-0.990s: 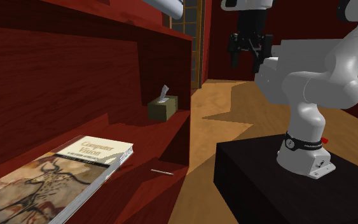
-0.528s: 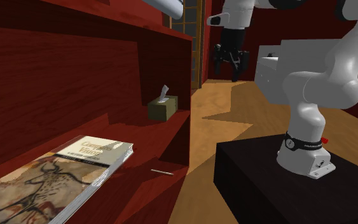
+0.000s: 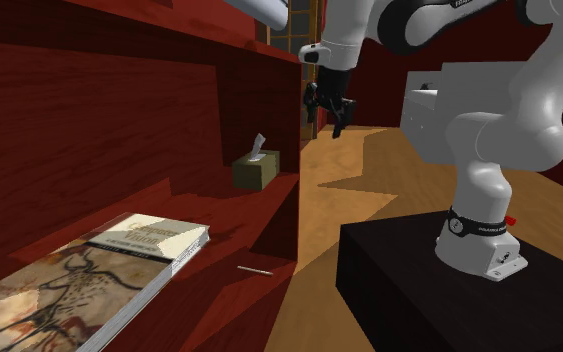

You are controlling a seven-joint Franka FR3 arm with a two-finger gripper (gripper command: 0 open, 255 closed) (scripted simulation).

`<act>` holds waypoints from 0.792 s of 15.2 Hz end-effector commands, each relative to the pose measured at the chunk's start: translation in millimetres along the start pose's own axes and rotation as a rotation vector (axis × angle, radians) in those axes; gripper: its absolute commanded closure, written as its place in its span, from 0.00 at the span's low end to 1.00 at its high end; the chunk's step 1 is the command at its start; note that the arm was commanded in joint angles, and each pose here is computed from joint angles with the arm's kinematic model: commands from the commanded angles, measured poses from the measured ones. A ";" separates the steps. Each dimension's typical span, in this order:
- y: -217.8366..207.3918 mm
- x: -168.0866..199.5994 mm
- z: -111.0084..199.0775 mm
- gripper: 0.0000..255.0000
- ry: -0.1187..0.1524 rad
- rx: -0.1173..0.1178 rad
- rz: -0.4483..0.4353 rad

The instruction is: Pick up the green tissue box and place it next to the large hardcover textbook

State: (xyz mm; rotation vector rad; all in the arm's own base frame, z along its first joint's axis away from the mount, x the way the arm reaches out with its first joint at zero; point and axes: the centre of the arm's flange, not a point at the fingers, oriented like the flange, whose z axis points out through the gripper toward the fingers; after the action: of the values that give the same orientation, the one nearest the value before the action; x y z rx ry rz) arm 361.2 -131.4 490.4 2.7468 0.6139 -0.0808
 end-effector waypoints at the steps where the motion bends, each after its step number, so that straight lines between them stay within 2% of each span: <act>1: 20.5 1.3 18.5 0.00 -0.003 -0.032 -0.040; 12: 122.6 24.8 85.0 0.00 -0.021 -0.199 -0.241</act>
State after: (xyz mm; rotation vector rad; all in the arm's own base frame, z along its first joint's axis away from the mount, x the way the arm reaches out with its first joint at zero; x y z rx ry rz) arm 386.5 -205.9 460.7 2.4801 0.9324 0.0086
